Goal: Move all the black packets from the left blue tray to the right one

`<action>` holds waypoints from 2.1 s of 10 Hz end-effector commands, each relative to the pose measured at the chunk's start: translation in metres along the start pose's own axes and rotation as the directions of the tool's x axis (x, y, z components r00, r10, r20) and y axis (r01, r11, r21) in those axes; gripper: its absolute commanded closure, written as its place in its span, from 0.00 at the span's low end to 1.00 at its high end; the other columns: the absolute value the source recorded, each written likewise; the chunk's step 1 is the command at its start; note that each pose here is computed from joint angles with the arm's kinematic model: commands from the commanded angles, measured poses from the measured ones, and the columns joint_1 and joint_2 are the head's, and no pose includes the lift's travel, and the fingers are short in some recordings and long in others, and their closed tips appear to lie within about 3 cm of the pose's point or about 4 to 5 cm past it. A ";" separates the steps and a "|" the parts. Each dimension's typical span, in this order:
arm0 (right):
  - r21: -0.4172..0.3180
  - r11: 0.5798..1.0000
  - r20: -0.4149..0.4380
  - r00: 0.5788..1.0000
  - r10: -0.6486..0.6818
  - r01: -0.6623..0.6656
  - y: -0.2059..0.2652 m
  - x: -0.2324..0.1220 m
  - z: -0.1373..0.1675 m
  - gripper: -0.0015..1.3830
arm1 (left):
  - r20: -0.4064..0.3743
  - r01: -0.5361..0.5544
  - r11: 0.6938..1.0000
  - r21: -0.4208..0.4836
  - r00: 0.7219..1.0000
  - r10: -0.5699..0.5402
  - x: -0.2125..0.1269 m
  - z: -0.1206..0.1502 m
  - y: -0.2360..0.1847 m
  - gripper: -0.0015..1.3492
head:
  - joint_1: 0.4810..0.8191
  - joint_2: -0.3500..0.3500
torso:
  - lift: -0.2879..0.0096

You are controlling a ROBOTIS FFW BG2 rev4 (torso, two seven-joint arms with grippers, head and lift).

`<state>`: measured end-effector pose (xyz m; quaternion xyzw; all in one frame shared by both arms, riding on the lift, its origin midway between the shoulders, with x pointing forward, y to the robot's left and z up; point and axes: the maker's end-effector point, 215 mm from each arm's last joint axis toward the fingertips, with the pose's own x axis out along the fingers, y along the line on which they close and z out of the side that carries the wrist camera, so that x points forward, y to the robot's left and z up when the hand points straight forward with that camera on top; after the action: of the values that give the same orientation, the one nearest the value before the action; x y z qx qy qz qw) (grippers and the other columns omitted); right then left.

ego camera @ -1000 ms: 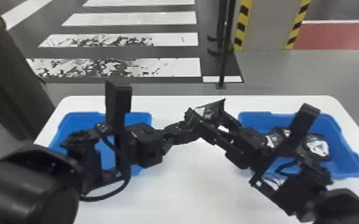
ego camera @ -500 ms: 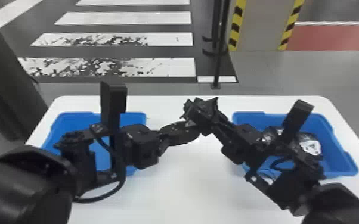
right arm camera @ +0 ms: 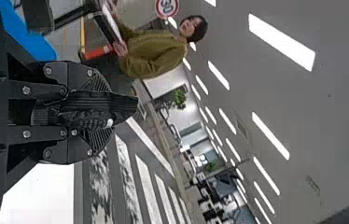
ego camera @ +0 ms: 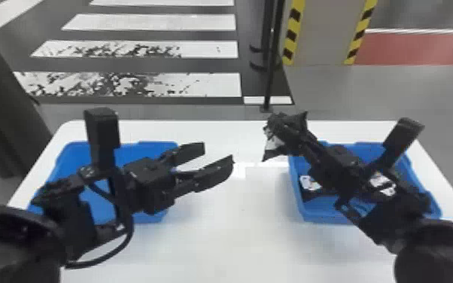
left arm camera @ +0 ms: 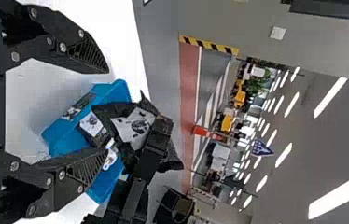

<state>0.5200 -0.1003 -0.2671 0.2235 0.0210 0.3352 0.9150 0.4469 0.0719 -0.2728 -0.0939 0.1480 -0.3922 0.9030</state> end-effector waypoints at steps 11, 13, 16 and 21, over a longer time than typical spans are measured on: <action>-0.364 0.734 0.020 0.792 -0.610 0.574 -0.197 -0.163 0.026 0.08 | 0.249 -0.183 0.983 -0.015 0.951 0.181 -0.121 0.040 0.022 0.10 | 0.63 0.18 | 0.50; -0.459 0.716 0.100 0.832 -0.546 0.526 -0.116 -0.177 0.062 0.08 | 0.295 -0.274 0.961 0.030 0.921 0.253 -0.153 0.046 0.033 0.10 | 0.63 0.22 | 0.50; -0.473 0.728 0.153 0.860 -0.487 0.497 -0.027 -0.214 0.071 0.09 | 0.250 -0.447 0.893 0.054 0.872 0.421 -0.203 0.009 0.059 0.10 | 0.63 0.37 | 0.50; -0.426 0.746 0.043 0.835 -0.549 0.512 -0.012 -0.255 0.023 0.09 | 0.189 -0.585 0.803 0.113 0.806 0.560 -0.244 -0.020 0.082 0.10 | 0.63 0.56 | 0.50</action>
<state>0.3347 -0.2763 -0.2784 -0.0096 0.0481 0.0672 0.9965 0.3379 0.3058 -0.2647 0.0031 0.0664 -0.1043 0.9923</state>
